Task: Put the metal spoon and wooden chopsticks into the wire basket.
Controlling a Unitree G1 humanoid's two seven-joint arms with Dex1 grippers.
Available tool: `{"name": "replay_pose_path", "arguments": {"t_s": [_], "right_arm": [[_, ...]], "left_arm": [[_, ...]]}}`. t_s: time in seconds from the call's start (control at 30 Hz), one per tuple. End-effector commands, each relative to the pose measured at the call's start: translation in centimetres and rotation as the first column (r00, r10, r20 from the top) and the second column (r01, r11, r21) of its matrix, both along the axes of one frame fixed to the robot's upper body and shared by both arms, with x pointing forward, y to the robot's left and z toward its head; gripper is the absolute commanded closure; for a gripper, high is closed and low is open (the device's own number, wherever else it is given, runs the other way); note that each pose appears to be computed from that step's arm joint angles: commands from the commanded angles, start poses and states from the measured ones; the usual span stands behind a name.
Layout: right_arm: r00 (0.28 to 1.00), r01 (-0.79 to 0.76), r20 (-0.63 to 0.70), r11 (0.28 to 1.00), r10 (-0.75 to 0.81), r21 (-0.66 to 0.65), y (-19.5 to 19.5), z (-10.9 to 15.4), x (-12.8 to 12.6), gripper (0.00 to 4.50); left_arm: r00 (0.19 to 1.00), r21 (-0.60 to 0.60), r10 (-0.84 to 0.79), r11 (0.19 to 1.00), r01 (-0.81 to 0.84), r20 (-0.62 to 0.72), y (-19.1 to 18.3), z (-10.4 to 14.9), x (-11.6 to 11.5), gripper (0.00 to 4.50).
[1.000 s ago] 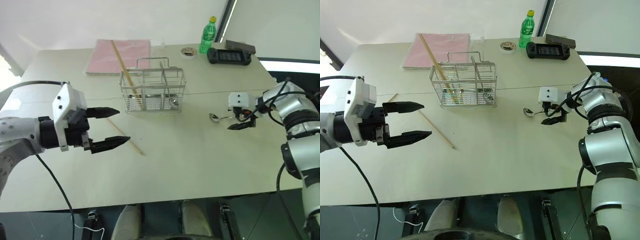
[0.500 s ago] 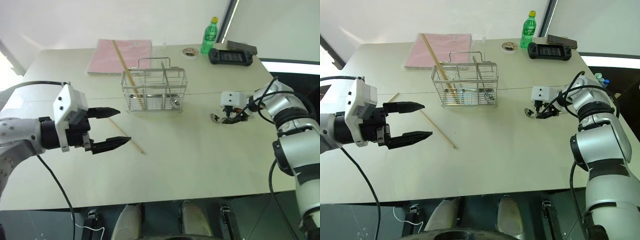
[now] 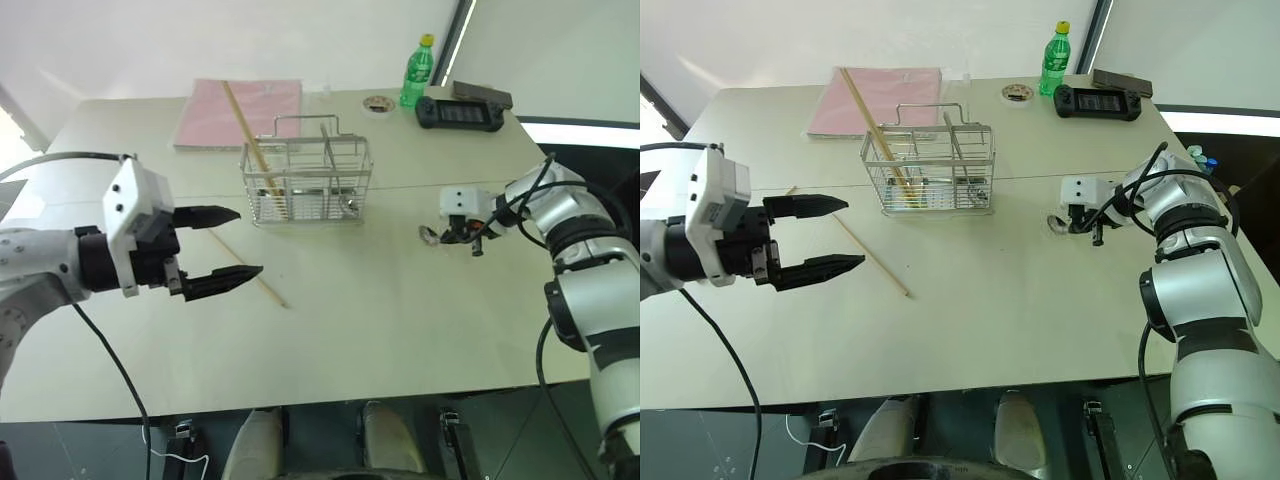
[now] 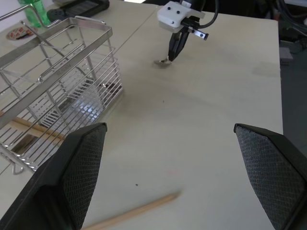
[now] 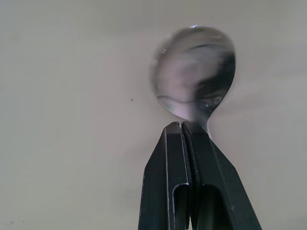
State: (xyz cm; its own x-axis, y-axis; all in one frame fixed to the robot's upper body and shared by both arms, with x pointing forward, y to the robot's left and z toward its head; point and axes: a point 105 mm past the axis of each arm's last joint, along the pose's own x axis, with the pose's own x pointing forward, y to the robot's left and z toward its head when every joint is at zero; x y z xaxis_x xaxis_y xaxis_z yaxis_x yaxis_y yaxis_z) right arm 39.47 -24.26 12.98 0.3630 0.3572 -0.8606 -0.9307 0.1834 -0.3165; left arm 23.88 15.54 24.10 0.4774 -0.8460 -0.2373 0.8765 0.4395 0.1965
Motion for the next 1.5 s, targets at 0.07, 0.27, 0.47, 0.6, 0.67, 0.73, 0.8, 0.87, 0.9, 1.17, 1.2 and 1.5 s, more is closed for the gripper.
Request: {"name": "replay_pose_path", "arguments": {"t_s": [0.07,0.27,0.47,0.6,0.67,0.73,0.8,0.87,0.9,1.17,1.2,1.5], "right_arm": [[0.997,-0.056,0.059,0.997,0.053,0.048,1.2,1.3,0.4,4.46],[0.991,-0.01,0.137,1.0,0.012,-0.01,0.5,1.5,1.3,3.62],[0.987,0.024,0.158,0.997,-0.012,-0.075,-0.6,1.5,1.5,1.64],[0.987,0.034,0.162,0.992,-0.014,-0.124,-1.1,0.9,1.6,1.64],[0.987,0.041,0.162,0.988,-0.017,-0.146,-1.4,0.7,1.6,1.64],[0.986,0.05,0.167,0.986,-0.024,-0.157,-1.6,0.6,1.6,1.64],[0.984,0.063,0.174,0.986,-0.035,-0.153,-1.5,0.6,1.7,1.64],[0.984,0.067,0.175,0.986,-0.04,-0.151,-1.5,0.5,1.8,1.64],[0.985,0.067,0.17,0.986,-0.04,-0.152,-1.5,0.4,1.7,1.64],[0.995,0.045,0.1,0.986,-0.029,-0.161,-1.6,-0.6,1.0,4.45],[0.995,0.044,0.092,0.987,-0.03,-0.153,-1.5,-0.6,0.9,4.45],[0.995,0.027,0.102,0.993,-0.015,-0.117,-0.8,-0.4,1.0,4.45]], "left_arm": [[0.999,0.01,0.001,1.0,-0.001,0.05,0.1,1.0,0.3,0.0],[0.998,0.01,-0.004,1.0,0.004,0.061,0.1,1.4,0.7,0.0],[0.997,0.009,-0.001,1.0,0.0,0.072,0.2,1.7,0.9,0.0],[0.997,0.004,0.006,1.0,-0.007,0.081,0.2,1.8,0.9,0.0],[0.997,0.003,0.01,1.0,-0.01,0.082,0.2,1.8,0.9,0.0],[0.996,0.003,0.014,1.0,-0.014,0.084,0.2,1.9,0.9,0.0],[0.996,0.002,0.02,1.0,-0.02,0.086,0.3,1.9,0.9,0.0],[0.996,0.001,0.027,1.0,-0.027,0.087,0.3,1.9,0.9,0.0],[0.996,0.001,0.029,1.0,-0.029,0.088,0.4,1.9,0.9,0.0],[0.995,-0.003,0.04,0.999,-0.04,0.094,0.6,2.3,0.8,0.0],[0.995,-0.002,0.042,0.999,-0.041,0.095,0.6,2.3,0.8,0.0],[0.993,-0.001,0.045,0.999,-0.046,0.111,0.7,2.6,1.0,0.0]]}}
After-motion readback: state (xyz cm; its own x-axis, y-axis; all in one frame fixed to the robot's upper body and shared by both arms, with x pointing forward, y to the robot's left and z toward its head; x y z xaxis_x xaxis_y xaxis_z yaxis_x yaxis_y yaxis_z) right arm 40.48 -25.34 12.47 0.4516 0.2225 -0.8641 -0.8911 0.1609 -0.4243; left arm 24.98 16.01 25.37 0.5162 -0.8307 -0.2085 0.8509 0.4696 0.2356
